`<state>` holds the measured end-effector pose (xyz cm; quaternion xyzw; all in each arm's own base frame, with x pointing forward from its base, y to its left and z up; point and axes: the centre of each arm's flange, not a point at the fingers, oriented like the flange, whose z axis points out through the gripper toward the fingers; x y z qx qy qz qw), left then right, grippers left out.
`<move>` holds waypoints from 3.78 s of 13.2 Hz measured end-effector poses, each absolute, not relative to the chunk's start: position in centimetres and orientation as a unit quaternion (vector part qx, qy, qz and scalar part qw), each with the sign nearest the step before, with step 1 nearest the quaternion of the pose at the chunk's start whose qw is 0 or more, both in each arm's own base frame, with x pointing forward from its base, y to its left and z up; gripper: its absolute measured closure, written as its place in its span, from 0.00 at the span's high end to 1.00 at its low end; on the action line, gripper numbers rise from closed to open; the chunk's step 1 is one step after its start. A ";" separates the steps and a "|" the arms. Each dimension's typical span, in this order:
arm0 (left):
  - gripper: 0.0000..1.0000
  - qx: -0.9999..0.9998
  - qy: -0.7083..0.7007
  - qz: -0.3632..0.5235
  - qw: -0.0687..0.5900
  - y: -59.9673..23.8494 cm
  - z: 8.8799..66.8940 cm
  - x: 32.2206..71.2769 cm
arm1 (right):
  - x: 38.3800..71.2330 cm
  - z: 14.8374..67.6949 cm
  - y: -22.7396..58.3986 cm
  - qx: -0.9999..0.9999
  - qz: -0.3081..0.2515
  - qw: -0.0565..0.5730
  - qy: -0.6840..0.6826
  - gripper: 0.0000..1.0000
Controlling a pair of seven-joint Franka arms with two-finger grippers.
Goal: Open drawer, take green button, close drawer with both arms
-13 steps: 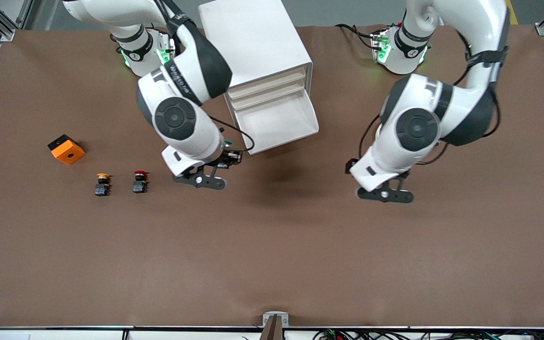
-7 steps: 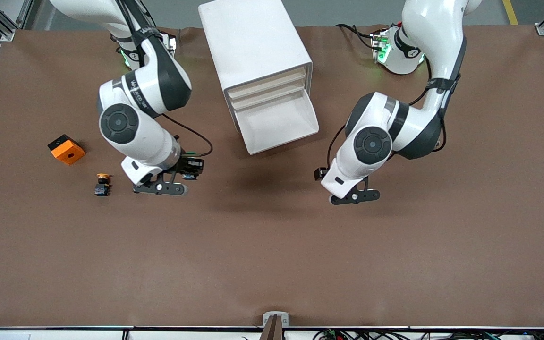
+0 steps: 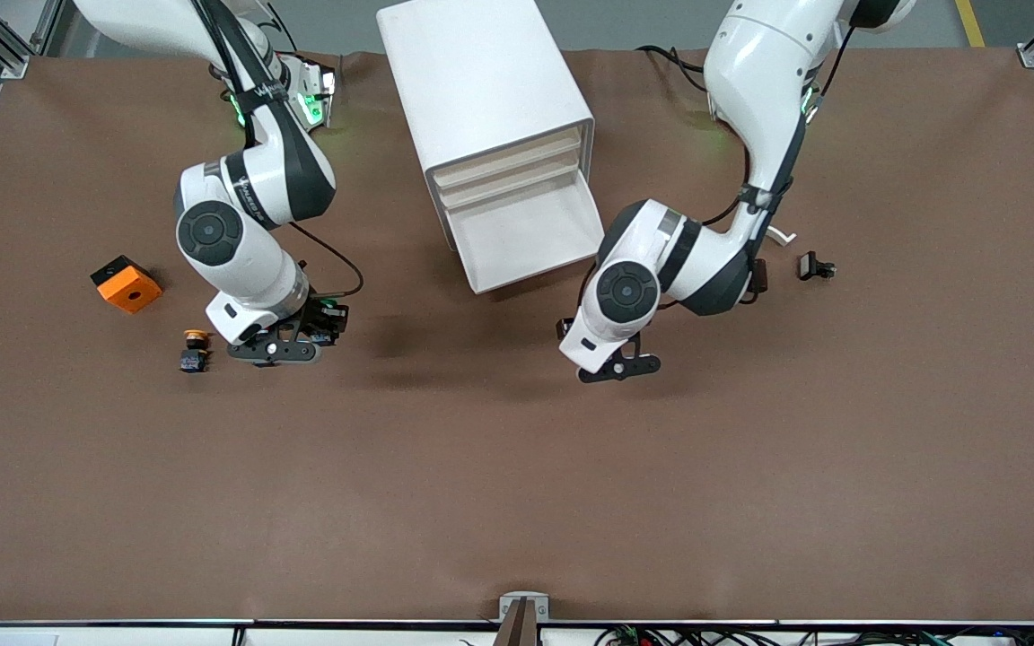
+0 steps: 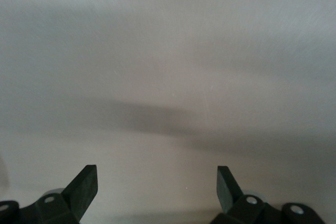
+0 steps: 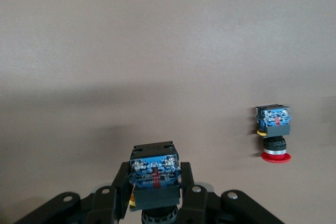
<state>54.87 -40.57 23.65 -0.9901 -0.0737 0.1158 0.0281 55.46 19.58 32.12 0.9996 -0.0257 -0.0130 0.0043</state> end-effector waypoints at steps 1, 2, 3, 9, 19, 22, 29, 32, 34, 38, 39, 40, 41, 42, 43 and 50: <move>1.00 -0.989 -0.075 0.124 0.035 -41.3 22.3 54.0 | 55.4 31.8 19.3 1.000 -0.013 0.005 -0.027 0.41; 1.00 -0.987 -0.084 0.133 0.037 -42.0 21.2 53.3 | 55.3 31.4 18.9 1.000 -0.008 0.004 -0.029 0.41; 1.00 -0.984 -0.098 0.144 0.035 -42.5 20.5 52.7 | 55.1 30.6 18.4 1.000 -0.003 0.004 -0.031 0.41; 1.00 -0.972 -0.159 0.171 0.036 -47.2 20.2 48.3 | 54.9 24.0 16.5 0.999 0.004 0.017 -0.030 0.41; 1.00 -0.960 -0.172 0.218 0.043 -53.4 20.2 40.4 | 54.9 21.4 15.7 0.999 -0.007 0.025 -0.038 0.41; 1.00 -0.952 -0.189 0.237 0.038 -54.5 20.4 39.0 | 54.7 19.9 15.7 0.999 -0.010 0.026 -0.044 0.41; 1.00 -0.939 -0.210 0.270 0.027 -54.9 20.3 38.0 | 54.7 19.1 15.6 0.998 -0.014 0.028 -0.049 0.57; 1.00 -0.939 -0.220 0.263 0.015 -54.7 21.2 39.5 | 55.0 19.3 15.6 0.998 -0.014 0.029 -0.051 0.85; 1.00 -0.940 -0.239 0.242 -0.002 -53.3 22.8 43.0 | 55.6 20.1 15.8 0.998 -0.026 0.034 -0.053 1.00; 1.00 -0.957 -0.255 0.136 -0.010 -46.8 28.6 52.1 | 58.5 25.2 16.6 0.995 -0.059 0.049 -0.059 1.00; 1.00 -0.962 -0.252 0.103 -0.006 -45.4 30.4 53.6 | 59.1 26.9 16.8 0.995 -0.067 0.052 -0.060 1.00; 1.00 -0.964 -0.253 0.078 -0.005 -44.0 32.2 54.9 | 59.7 28.5 16.9 0.994 -0.075 0.056 -0.061 1.00; 1.00 -0.964 -0.259 0.059 -0.008 -42.6 33.9 56.0 | 60.3 30.2 17.1 0.993 -0.083 0.060 -0.062 1.00; 1.00 -0.962 -0.268 0.045 -0.011 -40.9 35.5 57.1 | 60.9 31.9 17.1 0.992 -0.089 0.063 -0.063 1.00; 1.00 -0.960 -0.276 0.035 -0.014 -39.2 36.9 58.2 | 61.4 33.7 17.1 0.991 -0.095 0.065 -0.065 1.00; 1.00 -0.982 -0.185 0.029 -0.006 -25.9 44.9 62.4 | 63.1 43.6 10.8 0.985 -0.159 0.065 -0.030 1.00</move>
